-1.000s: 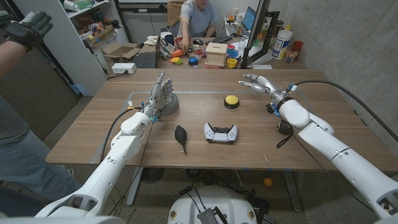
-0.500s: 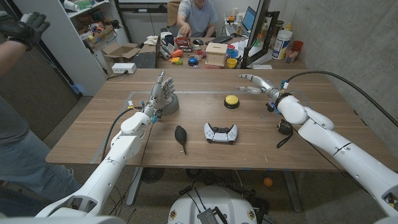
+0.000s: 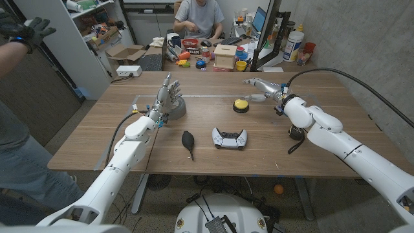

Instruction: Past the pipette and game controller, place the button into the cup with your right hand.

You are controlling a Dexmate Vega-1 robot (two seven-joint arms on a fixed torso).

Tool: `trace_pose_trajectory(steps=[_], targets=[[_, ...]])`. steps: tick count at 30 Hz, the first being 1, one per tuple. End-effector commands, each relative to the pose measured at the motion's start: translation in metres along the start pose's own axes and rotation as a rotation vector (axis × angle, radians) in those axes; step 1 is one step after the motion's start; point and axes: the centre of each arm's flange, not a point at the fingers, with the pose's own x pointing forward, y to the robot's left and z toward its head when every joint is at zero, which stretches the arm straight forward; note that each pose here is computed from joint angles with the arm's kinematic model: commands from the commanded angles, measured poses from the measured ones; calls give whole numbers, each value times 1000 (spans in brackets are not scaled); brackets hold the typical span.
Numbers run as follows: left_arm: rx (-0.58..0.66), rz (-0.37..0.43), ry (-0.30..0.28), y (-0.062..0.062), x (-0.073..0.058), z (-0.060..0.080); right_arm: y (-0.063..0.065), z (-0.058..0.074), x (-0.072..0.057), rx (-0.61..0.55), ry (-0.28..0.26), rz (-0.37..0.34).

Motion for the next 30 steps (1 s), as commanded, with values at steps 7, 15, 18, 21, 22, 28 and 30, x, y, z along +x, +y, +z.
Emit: trace_pose_trajectory(steps=[7, 15, 18, 21, 22, 28, 30], targets=[[39, 3, -19, -5, -3, 9, 9, 14, 18, -119, 25, 86], [40, 3, -20, -5, -5, 10, 17, 17, 30, -137, 21, 109], [38, 1, -20, -5, -6, 10, 19, 18, 34, -147, 17, 119], [36, 10, -18, -4, -8, 10, 20, 17, 39, -156, 21, 139], [35, 13, -17, -4, -9, 10, 20, 17, 40, -166, 23, 144], [35, 23, -9, -2, -12, 10, 21, 13, 47, -199, 41, 179], [34, 25, -7, -2, -13, 10, 22, 13, 49, -210, 47, 187]])
